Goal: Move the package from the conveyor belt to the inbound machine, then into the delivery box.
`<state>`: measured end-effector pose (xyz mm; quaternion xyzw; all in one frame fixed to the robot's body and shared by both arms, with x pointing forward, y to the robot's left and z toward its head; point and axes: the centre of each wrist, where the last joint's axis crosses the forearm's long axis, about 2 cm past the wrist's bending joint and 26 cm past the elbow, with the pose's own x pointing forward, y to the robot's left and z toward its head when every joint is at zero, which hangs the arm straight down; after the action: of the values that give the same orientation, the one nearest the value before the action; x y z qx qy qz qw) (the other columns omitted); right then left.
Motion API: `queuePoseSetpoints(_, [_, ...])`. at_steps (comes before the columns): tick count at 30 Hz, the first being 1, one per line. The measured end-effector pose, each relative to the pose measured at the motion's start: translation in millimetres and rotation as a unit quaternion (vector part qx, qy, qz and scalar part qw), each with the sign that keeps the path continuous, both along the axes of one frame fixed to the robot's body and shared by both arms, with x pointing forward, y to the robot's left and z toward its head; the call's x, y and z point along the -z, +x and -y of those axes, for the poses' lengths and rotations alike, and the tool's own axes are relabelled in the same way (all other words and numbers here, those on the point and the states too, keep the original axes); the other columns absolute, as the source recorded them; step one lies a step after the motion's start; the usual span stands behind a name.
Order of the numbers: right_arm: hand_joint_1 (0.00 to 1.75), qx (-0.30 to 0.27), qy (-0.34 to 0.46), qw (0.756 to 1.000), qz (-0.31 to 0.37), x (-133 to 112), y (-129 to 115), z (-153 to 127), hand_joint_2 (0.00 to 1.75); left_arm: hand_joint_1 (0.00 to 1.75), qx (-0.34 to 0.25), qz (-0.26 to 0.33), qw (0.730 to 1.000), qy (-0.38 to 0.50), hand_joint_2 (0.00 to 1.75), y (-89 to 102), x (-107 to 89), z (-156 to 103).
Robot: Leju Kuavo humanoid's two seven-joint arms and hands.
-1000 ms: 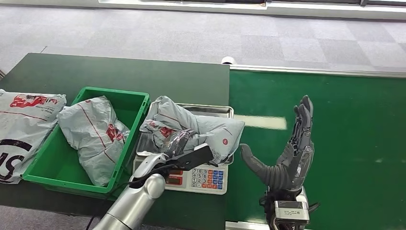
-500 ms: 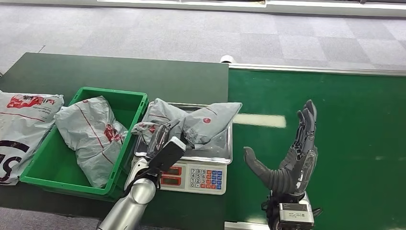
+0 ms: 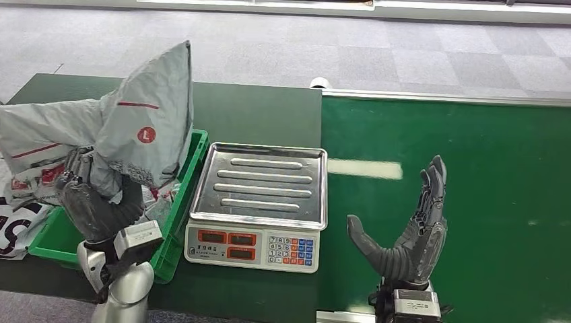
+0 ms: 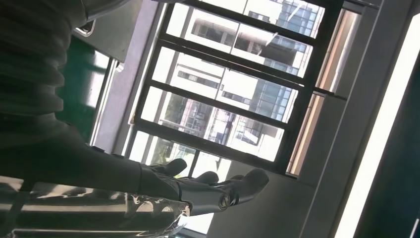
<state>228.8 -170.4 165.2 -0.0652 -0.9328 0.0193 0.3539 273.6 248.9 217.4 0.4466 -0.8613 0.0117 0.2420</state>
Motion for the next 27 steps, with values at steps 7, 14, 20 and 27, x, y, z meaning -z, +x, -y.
queuePoseSetpoints(7, [0.0,0.004,0.001,1.0,-0.013,5,-2,0,1.75,1.65,-0.171,-0.175,0.969,-0.045,1.75,6.6,33.0,-62])
queuePoseSetpoints(14, [0.0,0.007,0.002,0.999,-0.032,8,-2,0,1.75,0.0,-0.216,-0.334,0.915,-0.058,1.75,14.1,67.9,-87])
queuePoseSetpoints(20, [0.0,0.01,0.003,0.999,-0.047,13,-5,1,1.75,0.0,-0.079,-0.318,0.934,-0.143,1.75,20.6,75.0,-85])
queuePoseSetpoints(27, [0.0,-0.014,0.009,0.998,-0.062,21,-7,3,1.75,0.0,0.191,-0.211,0.925,-0.25,1.75,19.7,65.8,-68])
